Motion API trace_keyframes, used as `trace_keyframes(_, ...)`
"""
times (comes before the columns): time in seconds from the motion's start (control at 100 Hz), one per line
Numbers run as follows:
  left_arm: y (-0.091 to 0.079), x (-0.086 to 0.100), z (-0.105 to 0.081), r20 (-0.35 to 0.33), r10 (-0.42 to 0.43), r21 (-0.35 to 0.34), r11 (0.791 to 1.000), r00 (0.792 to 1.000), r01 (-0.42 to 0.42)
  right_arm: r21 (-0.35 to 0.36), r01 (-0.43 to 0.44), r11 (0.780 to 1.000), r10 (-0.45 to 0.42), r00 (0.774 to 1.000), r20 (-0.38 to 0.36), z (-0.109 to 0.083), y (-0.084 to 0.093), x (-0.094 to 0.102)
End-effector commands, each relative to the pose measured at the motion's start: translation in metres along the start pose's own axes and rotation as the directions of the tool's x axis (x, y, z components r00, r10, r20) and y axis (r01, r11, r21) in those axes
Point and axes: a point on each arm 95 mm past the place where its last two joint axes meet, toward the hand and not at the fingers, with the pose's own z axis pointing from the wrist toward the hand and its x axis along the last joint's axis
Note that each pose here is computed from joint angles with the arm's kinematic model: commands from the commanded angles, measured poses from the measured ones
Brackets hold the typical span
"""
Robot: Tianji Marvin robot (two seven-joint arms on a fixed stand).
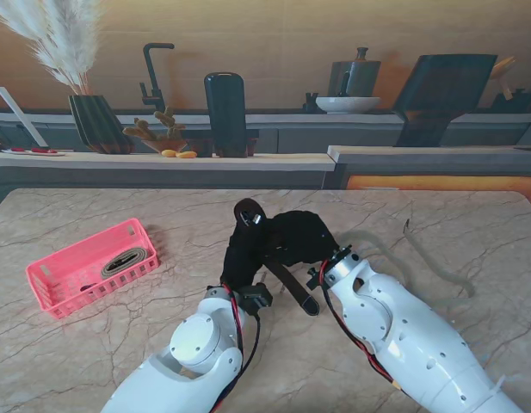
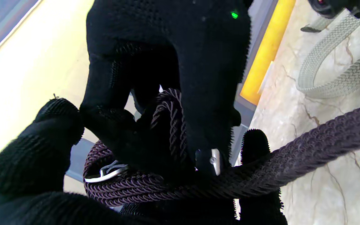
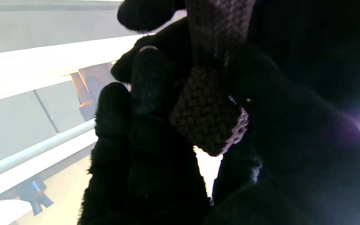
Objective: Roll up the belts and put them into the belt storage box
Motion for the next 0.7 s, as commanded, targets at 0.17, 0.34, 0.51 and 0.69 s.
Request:
trace_keyframes(0.17, 0.012, 0.009, -0.002, 0.030, -0.080, 0.014, 0.997, 0.996, 0.079, 0.060, -0.004, 0.998, 0.008, 0.998, -0.066, -0.001, -0.013, 0.007)
trace_keyframes(0.34, 0.009, 0.011, -0.002, 0.049, -0.102, 0.047, 0.994, 0.994, 0.099, 0.145, 0.027, 0.989, -0.013, 0.995, -0.099, -0.010, -0.008, 0.009)
trace_keyframes(0.51, 0.005, 0.012, -0.002, 0.057, -0.102, 0.065, 0.993, 0.993, 0.099, 0.234, 0.061, 0.970, -0.032, 0.991, -0.127, -0.026, 0.005, 0.011)
trace_keyframes(0.69, 0.000, 0.011, 0.000, 0.076, -0.059, 0.040, 0.998, 0.995, 0.056, 0.149, 0.068, 0.986, -0.053, 0.994, -0.100, -0.038, 0.022, 0.012)
